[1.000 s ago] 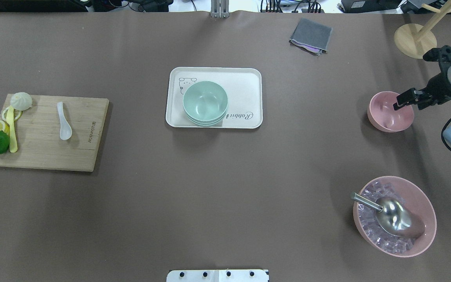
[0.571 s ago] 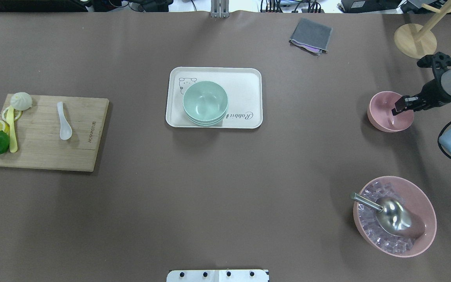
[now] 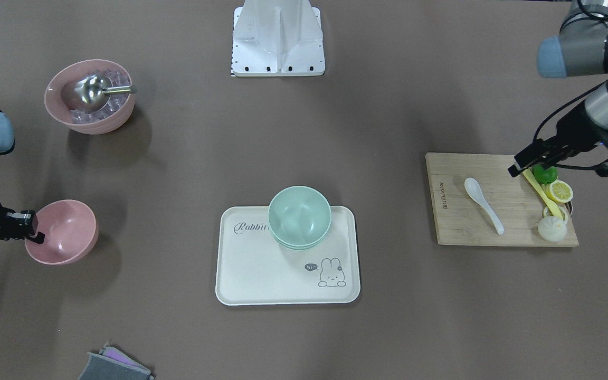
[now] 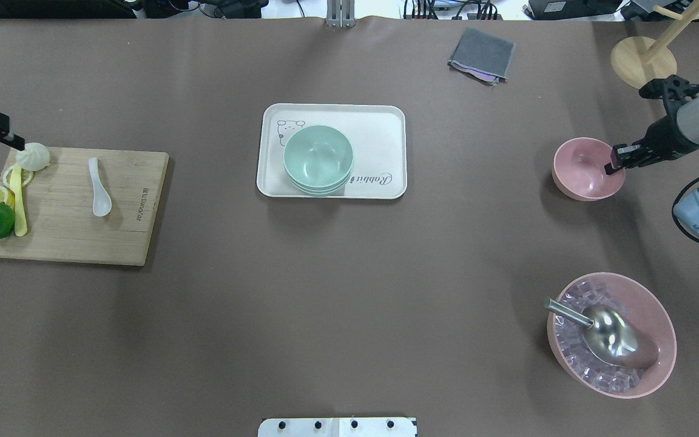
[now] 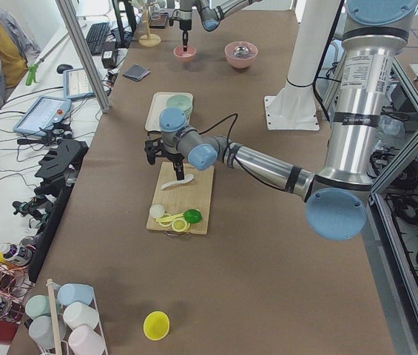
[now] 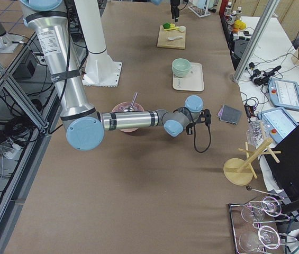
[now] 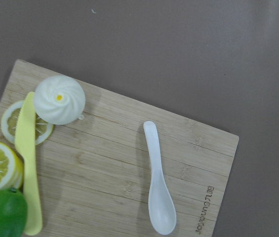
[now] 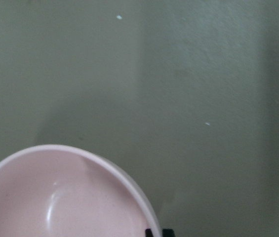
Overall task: Stack pink bowl on green and place spoon
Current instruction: 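Carry the pink bowl over the green bowl while left gripper grasps white spoon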
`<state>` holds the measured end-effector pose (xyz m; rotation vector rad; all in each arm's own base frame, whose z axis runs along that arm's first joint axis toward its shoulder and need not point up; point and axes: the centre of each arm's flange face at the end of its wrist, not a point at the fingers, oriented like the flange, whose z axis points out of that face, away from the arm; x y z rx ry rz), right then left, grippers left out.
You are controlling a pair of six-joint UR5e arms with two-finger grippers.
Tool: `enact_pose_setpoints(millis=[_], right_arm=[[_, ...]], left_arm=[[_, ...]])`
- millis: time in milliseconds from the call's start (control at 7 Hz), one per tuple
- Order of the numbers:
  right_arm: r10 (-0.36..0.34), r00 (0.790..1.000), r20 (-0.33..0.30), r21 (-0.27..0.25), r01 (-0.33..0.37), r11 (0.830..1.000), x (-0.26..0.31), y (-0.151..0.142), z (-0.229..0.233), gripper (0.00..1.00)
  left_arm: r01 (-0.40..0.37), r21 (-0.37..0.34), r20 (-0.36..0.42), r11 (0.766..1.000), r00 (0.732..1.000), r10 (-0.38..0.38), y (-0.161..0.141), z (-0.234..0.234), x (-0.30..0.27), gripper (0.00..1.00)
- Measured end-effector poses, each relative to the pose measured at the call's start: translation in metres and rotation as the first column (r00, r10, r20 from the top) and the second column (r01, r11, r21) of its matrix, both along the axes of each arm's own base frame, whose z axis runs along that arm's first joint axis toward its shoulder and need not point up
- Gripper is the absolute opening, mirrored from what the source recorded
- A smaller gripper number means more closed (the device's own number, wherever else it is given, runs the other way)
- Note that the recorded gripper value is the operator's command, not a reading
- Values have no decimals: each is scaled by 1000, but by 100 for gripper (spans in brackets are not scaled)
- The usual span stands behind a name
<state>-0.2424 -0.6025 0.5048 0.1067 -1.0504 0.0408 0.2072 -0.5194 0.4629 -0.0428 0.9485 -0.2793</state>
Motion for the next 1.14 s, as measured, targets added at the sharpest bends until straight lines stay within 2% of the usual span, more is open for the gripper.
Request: enact_pose_setpoints(millis=[286,429,571,714,857,1000,1143], right_arm=[[102,988,116,-121,-88,989,-63,-18,-125,0],[151,979,136,-170,-127,977,-114,-11,-187,0],[191,973,126,-205,-163,965,-161,2,-248,0],[212,972,103,-223,-186,957,-198,18,-298,0],[229,969,90,-232,-203,951,-226,33,-329,0],[253,964,80,-230,-229,946,-249,48,-346,0],[271,960,74,-222,-249,943,-267,59,-355,0]], left_arm=[[-12,-23,71,1000,997,14,-8,20,48,81],[-15,-40,89,999,996,19,-18,30,61,75],[-17,-57,100,998,995,22,-27,37,69,71],[-18,-69,106,997,994,25,-35,41,76,68],[-19,-79,111,997,993,27,-43,45,82,66],[-19,-89,116,996,993,30,-48,50,86,63],[-21,-95,120,995,992,32,-51,54,89,54]])
